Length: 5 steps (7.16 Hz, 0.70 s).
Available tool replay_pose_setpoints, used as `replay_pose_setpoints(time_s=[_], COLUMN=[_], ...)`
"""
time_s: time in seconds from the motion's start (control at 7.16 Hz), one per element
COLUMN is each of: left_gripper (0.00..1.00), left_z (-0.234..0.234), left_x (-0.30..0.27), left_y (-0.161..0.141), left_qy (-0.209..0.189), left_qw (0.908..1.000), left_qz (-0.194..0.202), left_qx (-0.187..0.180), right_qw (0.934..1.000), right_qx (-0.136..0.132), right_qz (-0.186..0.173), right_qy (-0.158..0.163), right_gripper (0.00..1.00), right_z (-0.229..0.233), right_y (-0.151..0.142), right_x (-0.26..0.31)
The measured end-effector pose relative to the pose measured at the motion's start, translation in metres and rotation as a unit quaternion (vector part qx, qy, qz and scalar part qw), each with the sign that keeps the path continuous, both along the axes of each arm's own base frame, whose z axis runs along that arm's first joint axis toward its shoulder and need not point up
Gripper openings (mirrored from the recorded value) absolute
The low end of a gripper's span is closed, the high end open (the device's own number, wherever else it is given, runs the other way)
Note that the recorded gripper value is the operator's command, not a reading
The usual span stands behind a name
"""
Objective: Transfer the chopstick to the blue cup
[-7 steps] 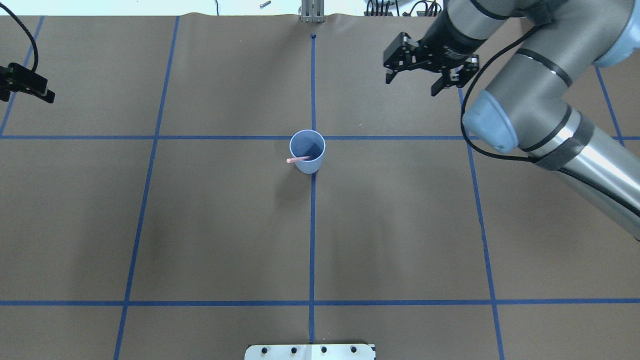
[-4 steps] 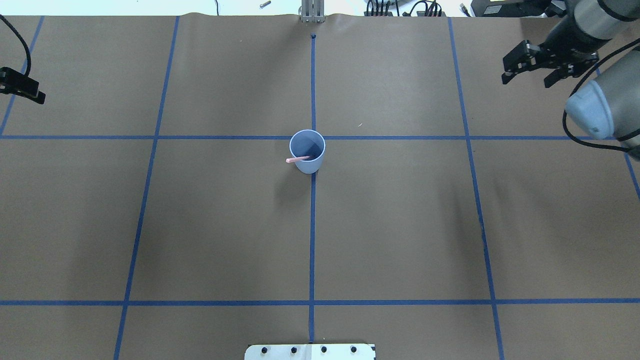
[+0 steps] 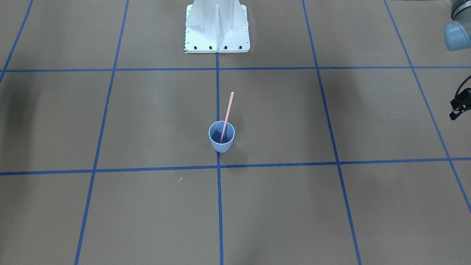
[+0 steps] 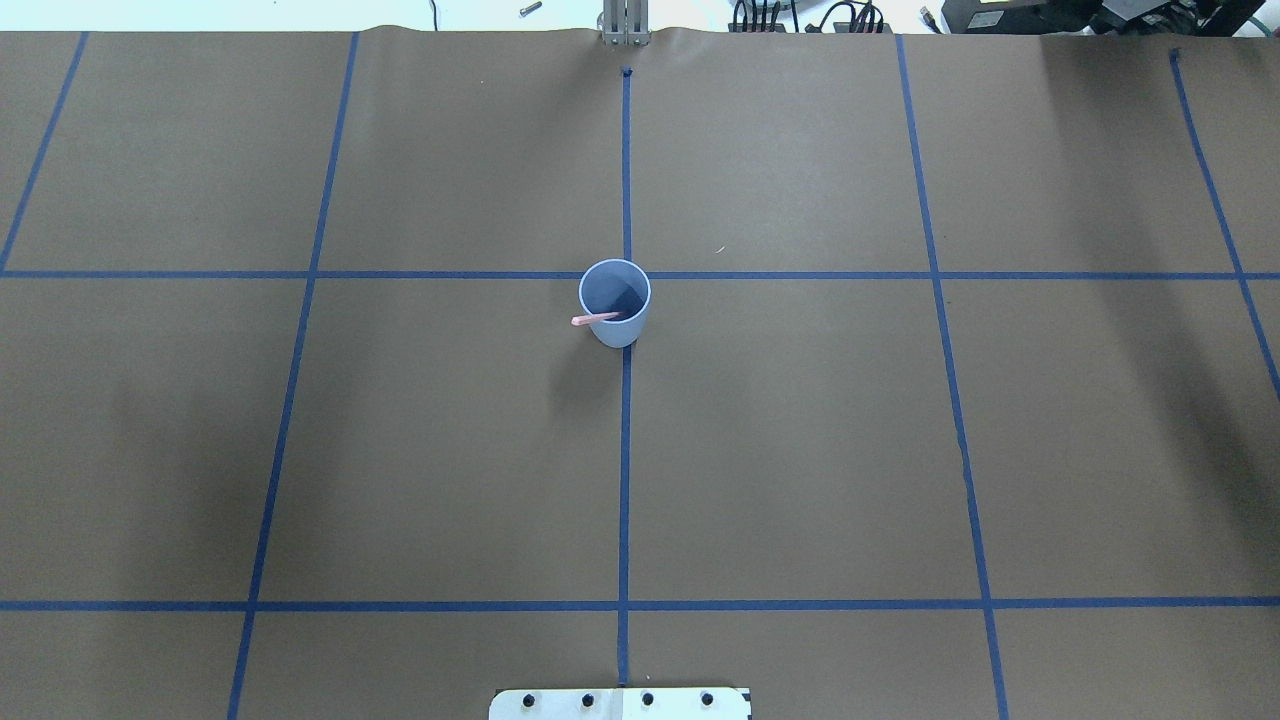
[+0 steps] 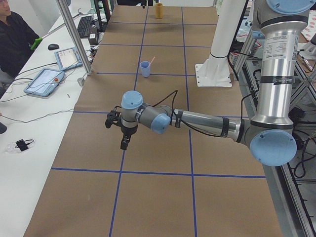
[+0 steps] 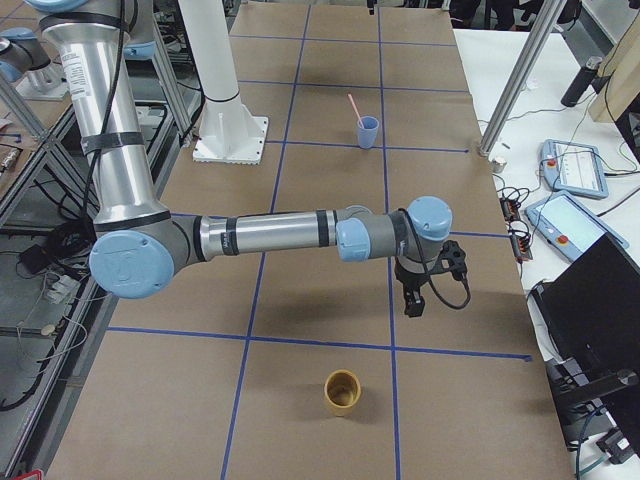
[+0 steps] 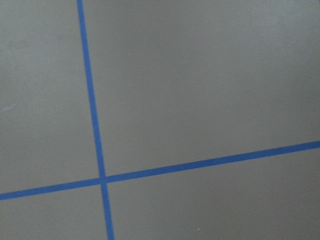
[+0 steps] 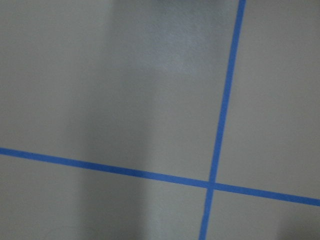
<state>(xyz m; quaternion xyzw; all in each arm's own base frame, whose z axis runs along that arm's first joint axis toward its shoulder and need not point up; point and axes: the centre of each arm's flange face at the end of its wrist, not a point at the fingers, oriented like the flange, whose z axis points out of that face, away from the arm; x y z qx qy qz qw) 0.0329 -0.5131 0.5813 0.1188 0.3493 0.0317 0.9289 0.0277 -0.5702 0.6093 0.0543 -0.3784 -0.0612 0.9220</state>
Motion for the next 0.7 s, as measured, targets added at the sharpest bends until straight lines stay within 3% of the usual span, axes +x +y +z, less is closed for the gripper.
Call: replay_pose_setpoints(time_s=[0.42,0.7], left_gripper=[0.98,0.98], left_z=[0.061,0.061], left_x=[-0.018,-0.044], left_y=[0.026,0.03], left_qy=[-0.013,0.018], left_qw=[0.9985,0.9972], left_qz=[-0.006,-0.027], left_qx=[-0.052,-0.067], right_qw=[0.9994,0.9992], right_qx=[-0.035,-0.038], right_qz=[0.003,0.009], right_qy=[-0.001,0.001], right_gripper=[1.0,1.0], right_z=[0.077,0.078], right_y=[0.069,0.075], right_x=[0.027,0.028])
